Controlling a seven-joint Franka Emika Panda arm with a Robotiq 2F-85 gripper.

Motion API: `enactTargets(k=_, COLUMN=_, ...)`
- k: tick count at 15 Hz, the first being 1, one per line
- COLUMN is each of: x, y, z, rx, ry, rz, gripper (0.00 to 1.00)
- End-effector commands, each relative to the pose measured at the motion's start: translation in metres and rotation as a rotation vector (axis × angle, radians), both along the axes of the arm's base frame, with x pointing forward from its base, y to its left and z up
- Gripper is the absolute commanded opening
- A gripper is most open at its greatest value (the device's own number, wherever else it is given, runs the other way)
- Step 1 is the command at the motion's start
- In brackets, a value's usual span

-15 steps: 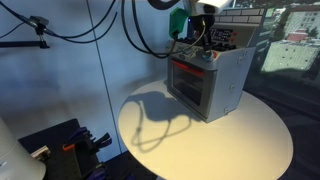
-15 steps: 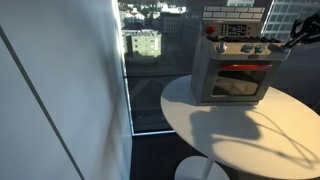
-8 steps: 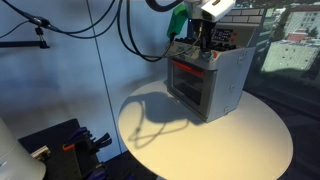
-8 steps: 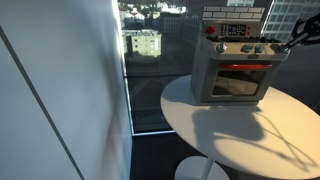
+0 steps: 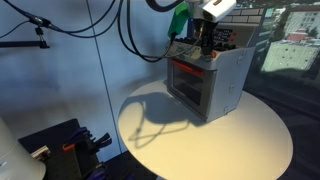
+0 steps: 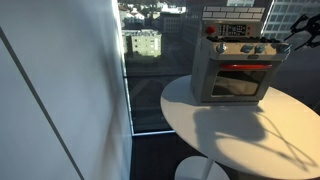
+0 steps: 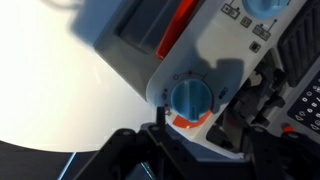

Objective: Turn the second right switch to the right

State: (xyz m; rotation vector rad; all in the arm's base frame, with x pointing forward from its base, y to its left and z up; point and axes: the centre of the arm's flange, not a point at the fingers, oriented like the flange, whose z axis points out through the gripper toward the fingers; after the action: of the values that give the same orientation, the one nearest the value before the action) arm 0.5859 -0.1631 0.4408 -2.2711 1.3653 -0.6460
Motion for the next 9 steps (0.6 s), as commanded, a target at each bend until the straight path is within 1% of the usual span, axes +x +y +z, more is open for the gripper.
enactTargets(k=1, x=-0.010, y=0.001, z=0.005, rx=-0.015, ry=0.004, rz=0.018, gripper=0.94)
enactTargets(k=2, x=-0.012, y=0.002, z=0.005, rx=-0.028, ry=0.016, rz=0.036, gripper=1.00)
enactTargets(k=9, x=-0.027, y=0.018, z=0.005, rx=-0.131, ry=0.131, rz=0.226, gripper=1.00)
